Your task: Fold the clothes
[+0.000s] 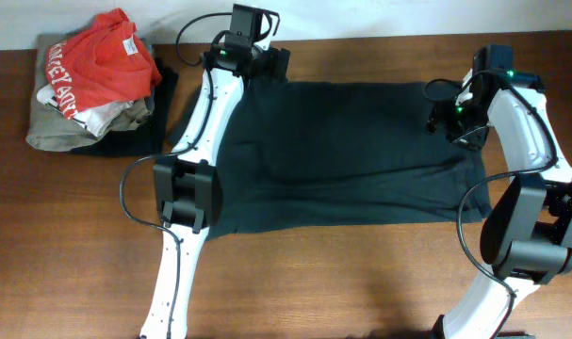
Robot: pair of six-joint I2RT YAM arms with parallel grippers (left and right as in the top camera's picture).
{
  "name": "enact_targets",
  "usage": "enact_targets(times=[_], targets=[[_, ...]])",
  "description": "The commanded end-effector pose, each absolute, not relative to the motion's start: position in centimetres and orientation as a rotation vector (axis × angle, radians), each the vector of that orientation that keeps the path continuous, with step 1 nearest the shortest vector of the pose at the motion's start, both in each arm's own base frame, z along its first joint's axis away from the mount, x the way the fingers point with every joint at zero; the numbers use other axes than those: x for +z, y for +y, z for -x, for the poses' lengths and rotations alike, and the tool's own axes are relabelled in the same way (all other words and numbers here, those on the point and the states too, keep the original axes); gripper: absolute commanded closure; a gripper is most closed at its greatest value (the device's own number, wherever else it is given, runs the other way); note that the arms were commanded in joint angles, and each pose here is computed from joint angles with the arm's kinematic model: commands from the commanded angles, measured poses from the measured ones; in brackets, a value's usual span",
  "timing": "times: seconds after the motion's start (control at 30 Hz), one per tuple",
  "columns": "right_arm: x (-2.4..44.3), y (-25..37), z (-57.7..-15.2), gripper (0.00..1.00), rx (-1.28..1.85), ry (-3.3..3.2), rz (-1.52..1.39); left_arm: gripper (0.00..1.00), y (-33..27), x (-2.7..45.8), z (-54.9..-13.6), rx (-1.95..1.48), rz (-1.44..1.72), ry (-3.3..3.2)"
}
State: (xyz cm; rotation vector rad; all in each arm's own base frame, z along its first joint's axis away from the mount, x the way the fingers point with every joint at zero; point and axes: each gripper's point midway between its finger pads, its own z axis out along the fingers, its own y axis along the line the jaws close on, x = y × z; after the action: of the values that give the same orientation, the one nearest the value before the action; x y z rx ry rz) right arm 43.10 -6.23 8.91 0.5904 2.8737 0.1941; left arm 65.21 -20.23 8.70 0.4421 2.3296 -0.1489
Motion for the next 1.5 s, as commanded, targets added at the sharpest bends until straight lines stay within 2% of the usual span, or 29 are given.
enact_targets(times=[0.0,0.07,0.27,0.33,0.5,0.63,0.7,0.87,1.13,1.23,1.37,1.47], targets=[[9.0,-6.0,-43.1,0.31,0.191,2.882,-0.575,0.1,-19.0,4.3,-66.1,-0.066,-0.42,2.36],[9.0,-6.0,-43.0,0.31,0.191,2.886,-0.576,0.16,-18.5,3.8,-66.8,-0.065,-0.404,2.342],[9.0,-6.0,-42.9,0.31,0.191,2.892,-0.577,0.2,-18.0,2.5,-67.6,-0.069,-0.381,2.329],[8.9,-6.0,-42.8,0.32,0.191,2.894,-0.578,0.27,-18.0,2.0,-67.5,-0.068,-0.383,2.335],[8.9,-6.1,-42.8,0.32,0.185,2.894,-0.578,0.67,-18.0,2.4,-67.8,-0.075,-0.364,2.319],[8.9,-6.1,-42.8,0.32,0.184,2.893,-0.578,0.84,-18.0,2.3,-67.8,-0.078,-0.361,2.32],[8.9,-6.1,-42.8,0.32,0.18,2.893,-0.578,0.98,-18.0,2.4,-67.8,-0.077,-0.361,2.32],[9.2,-6.9,-44.0,0.31,0.132,2.843,-0.569,0.99,-17.9,3.6,-67.5,-0.076,-0.363,2.334],[11.9,-9.4,-50.8,0.32,0.028,2.548,-0.458,0.99,-17.2,8.5,-65.0,-0.072,-0.363,2.398],[12.4,-11.4,-52.5,0.38,-0.103,2.479,-0.445,0.99,-17.1,10.4,-64.4,-0.078,-0.35,2.396],[11.1,-12.9,-54.1,0.4,-0.217,2.502,-0.385,0.99,-16.8,10.6,-63.5,-0.073,-0.355,2.429],[8.6,-13.8,-55.7,0.4,-0.228,2.59,-0.387,0.99,-16.7,10.2,-62.9,-0.069,-0.36,2.457]])
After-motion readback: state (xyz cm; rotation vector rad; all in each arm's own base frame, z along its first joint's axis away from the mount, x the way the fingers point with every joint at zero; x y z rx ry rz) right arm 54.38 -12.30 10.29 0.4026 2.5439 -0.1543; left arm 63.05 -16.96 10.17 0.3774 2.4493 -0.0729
